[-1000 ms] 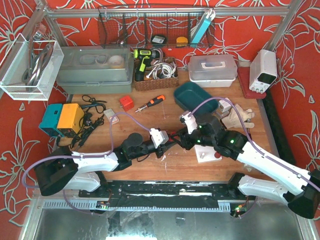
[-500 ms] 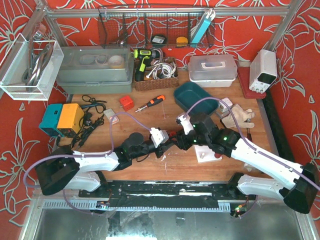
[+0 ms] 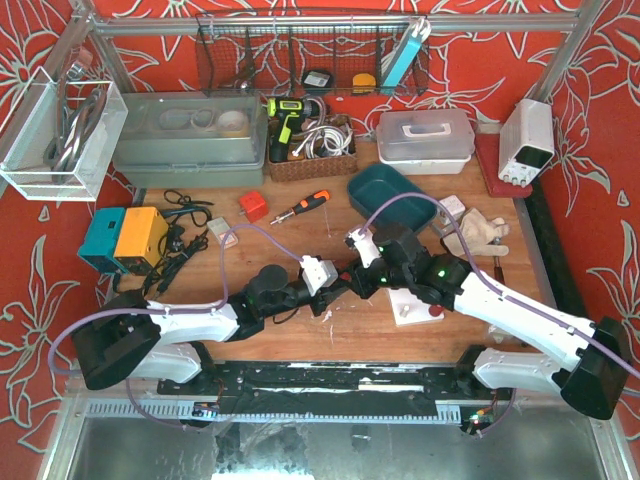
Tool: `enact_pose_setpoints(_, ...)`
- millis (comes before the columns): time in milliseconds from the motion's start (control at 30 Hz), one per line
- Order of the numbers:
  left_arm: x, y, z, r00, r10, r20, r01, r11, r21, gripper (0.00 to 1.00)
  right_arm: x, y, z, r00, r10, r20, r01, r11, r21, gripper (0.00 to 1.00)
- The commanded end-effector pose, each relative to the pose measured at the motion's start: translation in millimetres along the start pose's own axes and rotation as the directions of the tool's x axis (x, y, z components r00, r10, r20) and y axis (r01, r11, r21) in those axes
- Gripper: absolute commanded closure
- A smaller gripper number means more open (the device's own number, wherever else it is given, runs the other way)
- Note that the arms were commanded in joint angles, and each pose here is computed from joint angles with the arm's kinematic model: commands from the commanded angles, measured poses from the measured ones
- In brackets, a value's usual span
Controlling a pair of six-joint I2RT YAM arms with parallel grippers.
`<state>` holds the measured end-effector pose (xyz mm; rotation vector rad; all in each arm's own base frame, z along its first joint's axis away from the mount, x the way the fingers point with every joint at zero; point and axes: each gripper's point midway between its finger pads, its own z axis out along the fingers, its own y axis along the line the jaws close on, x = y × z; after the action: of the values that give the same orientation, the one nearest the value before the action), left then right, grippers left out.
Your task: Install the large spring
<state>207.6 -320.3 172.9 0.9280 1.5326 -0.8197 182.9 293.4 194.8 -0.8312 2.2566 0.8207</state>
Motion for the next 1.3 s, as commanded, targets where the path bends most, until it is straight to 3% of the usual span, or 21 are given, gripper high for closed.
enact_pose_setpoints(0,-31,-8,-1,0.994,0.027,0.104,-0.031,0.999,0.039,0.98,-9,-8,-4,0.999,-0.027,0.033,0.026,0.999,0.044,0.87)
enact_pose_setpoints(67,-28,-5,-2,0.995,0.014,0.095,-0.016,1.0,0.021,0.82,-10,-9,-8,0.998,-0.032,0.05,0.029,0.998,0.058,0.98)
enact_pose_setpoints(167,-22,1,-5,0.997,-0.002,0.075,0.003,1.0,-0.014,0.45,-11,-17,-19,0.996,-0.04,0.078,0.031,0.994,0.106,1.0)
enact_pose_setpoints(233,-18,8,-8,0.998,-0.019,0.065,0.023,0.998,-0.06,0.29,-9,-27,-27,0.994,-0.047,0.097,0.03,0.986,0.164,1.0)
enact_pose_setpoints(467,5,55,-27,0.991,-0.135,0.024,0.135,0.929,-0.344,0.01,20,-75,-63,0.994,-0.042,0.101,-0.003,0.912,0.411,1.0)
enact_pose_setpoints(600,16,76,-40,0.984,-0.177,0.009,0.159,0.864,-0.478,0.0,47,-89,-77,0.996,0.028,0.089,-0.066,0.882,0.466,1.0)
enact_pose_setpoints(800,22,90,-50,0.98,-0.192,0.05,0.189,0.826,-0.531,0.0,89,-104,-88,0.989,0.139,0.05,-0.144,0.844,0.517,1.0)
enact_pose_setpoints(1033,31,84,-48,0.98,-0.198,-0.008,0.17,0.857,-0.487,0.0,113,-103,-82,0.967,0.25,0.043,-0.238,0.836,0.494,1.0)
enact_pose_setpoints(1267,36,85,-45,0.98,-0.199,-0.029,0.159,0.857,-0.491,0.0,115,-102,-74,0.97,0.241,0.026,-0.223,0.848,0.481,1.0)
